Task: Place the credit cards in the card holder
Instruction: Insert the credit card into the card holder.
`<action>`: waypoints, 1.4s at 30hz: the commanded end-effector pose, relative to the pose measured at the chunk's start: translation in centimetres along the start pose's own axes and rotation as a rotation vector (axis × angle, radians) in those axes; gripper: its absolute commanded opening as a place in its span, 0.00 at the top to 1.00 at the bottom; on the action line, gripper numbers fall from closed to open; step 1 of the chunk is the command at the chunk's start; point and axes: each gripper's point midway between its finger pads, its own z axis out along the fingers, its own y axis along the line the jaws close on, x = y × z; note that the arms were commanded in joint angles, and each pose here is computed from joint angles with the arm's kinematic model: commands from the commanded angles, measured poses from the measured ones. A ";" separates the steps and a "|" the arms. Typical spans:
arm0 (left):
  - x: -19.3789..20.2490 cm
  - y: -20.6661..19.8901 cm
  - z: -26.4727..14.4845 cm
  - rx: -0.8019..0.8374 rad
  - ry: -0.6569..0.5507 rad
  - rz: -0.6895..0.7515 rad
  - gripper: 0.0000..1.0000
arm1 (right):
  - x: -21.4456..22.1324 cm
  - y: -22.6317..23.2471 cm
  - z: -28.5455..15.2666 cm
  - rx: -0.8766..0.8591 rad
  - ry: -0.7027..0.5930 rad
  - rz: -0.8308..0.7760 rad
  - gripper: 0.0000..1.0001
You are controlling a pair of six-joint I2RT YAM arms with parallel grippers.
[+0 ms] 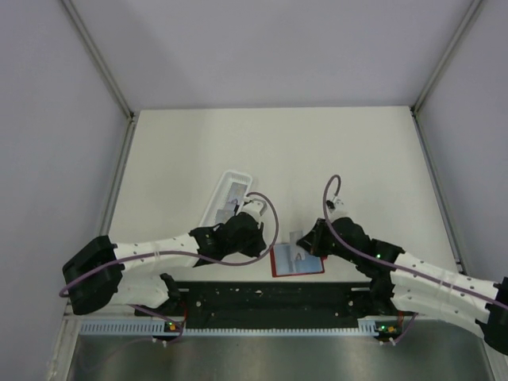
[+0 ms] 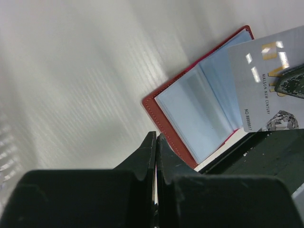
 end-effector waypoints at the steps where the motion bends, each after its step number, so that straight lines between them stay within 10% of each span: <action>1: -1.3 -2.0 -0.1 0.088 -0.038 0.019 1.00 | -1.2 0.9 -0.6 -0.111 -0.124 0.103 1.00; 9: 0.7 -0.8 -0.4 0.081 -0.017 -0.017 1.00 | -2.6 -1.9 -2.6 -0.011 -0.230 0.120 1.00; 42: 3.9 -1.0 0.5 0.106 0.043 -0.053 1.00 | 0.8 -0.3 -0.5 -0.142 0.108 0.042 1.00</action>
